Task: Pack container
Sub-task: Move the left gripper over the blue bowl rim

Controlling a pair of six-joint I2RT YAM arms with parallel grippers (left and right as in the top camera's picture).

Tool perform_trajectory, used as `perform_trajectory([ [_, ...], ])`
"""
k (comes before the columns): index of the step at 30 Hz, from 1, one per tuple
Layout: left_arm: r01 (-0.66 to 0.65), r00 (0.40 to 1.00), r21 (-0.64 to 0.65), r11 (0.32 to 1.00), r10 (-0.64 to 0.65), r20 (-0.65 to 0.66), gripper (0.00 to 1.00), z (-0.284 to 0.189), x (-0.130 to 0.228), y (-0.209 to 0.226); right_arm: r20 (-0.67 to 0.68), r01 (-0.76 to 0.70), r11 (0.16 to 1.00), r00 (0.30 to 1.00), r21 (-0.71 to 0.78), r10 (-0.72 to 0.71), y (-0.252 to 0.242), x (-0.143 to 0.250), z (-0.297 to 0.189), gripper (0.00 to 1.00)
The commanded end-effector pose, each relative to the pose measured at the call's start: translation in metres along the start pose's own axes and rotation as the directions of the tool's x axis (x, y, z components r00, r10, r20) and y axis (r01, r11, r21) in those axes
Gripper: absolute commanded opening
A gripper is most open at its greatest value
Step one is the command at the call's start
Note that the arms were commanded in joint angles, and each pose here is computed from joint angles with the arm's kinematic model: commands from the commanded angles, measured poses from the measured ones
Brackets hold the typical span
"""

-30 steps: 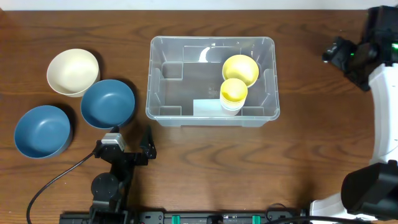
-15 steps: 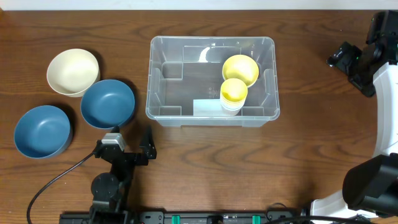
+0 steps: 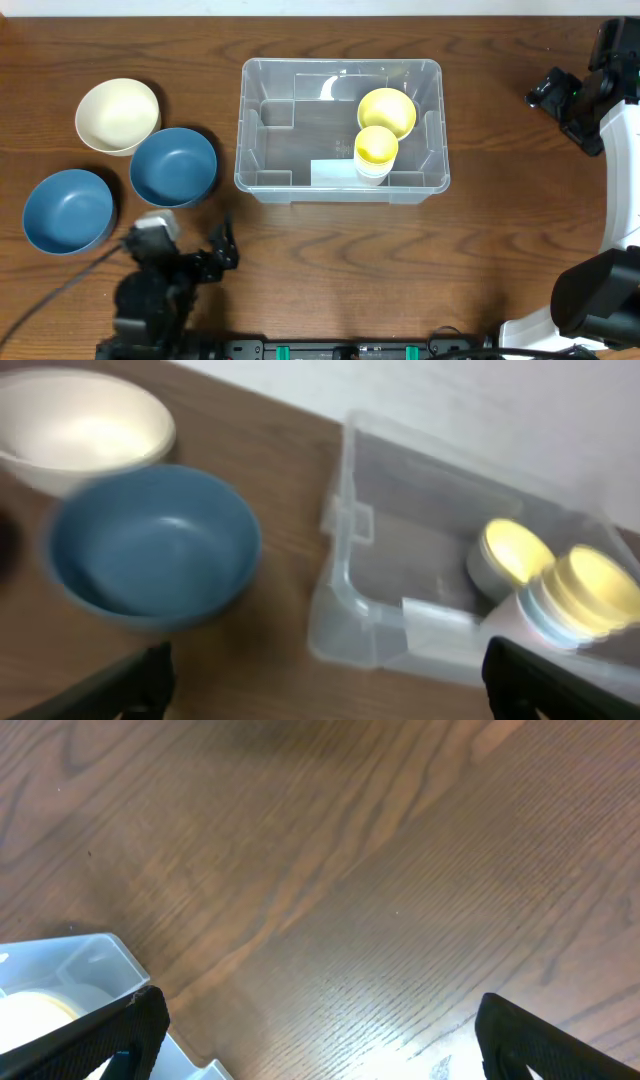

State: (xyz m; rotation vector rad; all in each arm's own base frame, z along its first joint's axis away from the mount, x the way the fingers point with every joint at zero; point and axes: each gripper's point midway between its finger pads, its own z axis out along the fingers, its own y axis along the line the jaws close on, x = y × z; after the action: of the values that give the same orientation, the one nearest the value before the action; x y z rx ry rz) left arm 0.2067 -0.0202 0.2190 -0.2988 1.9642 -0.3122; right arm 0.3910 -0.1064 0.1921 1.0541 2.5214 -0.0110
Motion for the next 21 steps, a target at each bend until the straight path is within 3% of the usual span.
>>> perform_trajectory([
  [1,-0.003,1.0,-0.161,0.987,-0.002,-0.027,0.98,-0.005,-0.035,0.011,-0.003,-0.017,1.0,1.0,0.012,0.017,-0.002,0.0,0.003,0.99],
  [4,-0.123,0.981,-0.222,0.967,0.085,-0.175,0.98,0.004,-0.049,0.01,-0.003,-0.017,1.0,1.0,0.012,0.017,-0.002,0.0,0.003,0.99],
  [12,-0.338,0.803,-0.241,0.91,0.145,-0.578,0.98,0.062,-0.041,0.011,-0.003,-0.017,1.0,1.0,0.012,0.017,-0.002,0.0,0.003,0.99],
  [16,-0.332,0.729,-0.243,0.911,0.084,-0.68,0.98,0.092,-0.016,0.017,-0.003,-0.017,1.0,1.0,0.012,0.017,-0.002,0.0,0.003,0.99],
  [21,-0.187,0.706,-0.28,0.941,-0.07,-0.705,0.98,0.113,0.0,0.025,-0.003,-0.017,1.0,1.0,0.012,0.017,-0.002,0.0,0.003,0.99],
])
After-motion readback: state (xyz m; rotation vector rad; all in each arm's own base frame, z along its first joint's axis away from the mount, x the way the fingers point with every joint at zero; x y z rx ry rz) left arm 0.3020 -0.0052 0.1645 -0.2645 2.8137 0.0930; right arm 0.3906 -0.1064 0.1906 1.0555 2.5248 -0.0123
